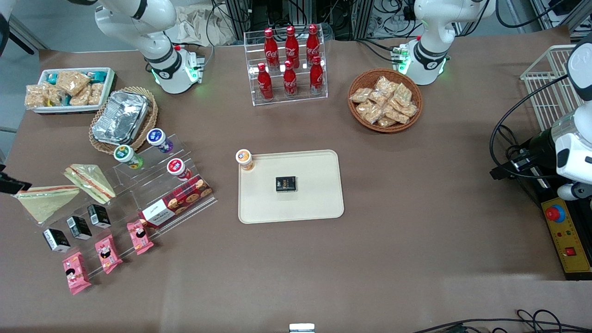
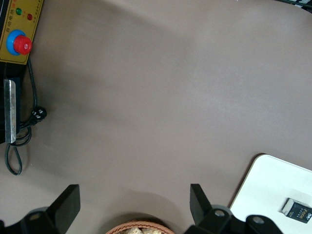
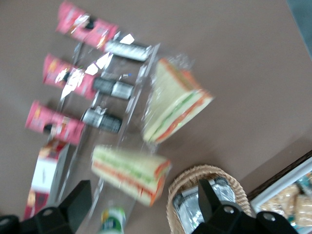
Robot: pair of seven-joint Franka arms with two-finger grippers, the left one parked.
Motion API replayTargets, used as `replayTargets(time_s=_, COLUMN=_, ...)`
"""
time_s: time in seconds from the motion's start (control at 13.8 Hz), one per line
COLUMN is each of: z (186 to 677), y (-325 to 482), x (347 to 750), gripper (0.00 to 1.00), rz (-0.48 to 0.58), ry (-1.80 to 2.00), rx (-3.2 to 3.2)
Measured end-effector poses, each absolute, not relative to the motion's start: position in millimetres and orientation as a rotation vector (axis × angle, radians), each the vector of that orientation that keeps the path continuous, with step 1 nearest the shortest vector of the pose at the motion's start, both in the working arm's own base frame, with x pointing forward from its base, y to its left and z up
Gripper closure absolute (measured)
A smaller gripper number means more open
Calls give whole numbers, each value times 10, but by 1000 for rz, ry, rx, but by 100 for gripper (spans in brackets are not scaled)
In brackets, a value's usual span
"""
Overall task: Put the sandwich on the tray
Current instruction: 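Grasp a wrapped triangular sandwich pack with the right gripper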
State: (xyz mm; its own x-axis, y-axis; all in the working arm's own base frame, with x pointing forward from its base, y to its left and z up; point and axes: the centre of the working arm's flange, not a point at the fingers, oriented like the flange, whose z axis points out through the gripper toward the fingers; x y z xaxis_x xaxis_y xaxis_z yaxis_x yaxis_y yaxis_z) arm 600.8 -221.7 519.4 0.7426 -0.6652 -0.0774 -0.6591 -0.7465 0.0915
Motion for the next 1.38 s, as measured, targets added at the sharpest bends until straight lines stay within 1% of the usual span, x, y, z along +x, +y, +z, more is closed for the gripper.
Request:
replayTargets(time_s=0.14, z=4956, y=-2445, x=6038, gripper=2, rz=-169, ry=-1223, rx=2837)
replayTargets(time_s=0.51, z=4355, y=-2854, x=6013, gripper=2, rz=-226, ry=-1401, rx=2791)
replayTargets(time_s=0.87, z=4199, y=-3036, x=5934, gripper=2, rz=-256, ry=-1450, rx=2766)
replayTargets(time_s=1.09, z=4153, y=-3032, x=5948, gripper=2, rz=-252, ry=-1450, rx=2767)
replayTargets(time_s=1.38, z=3977, y=-3023, x=6003, gripper=2, rz=-257, ry=-1464, rx=2792)
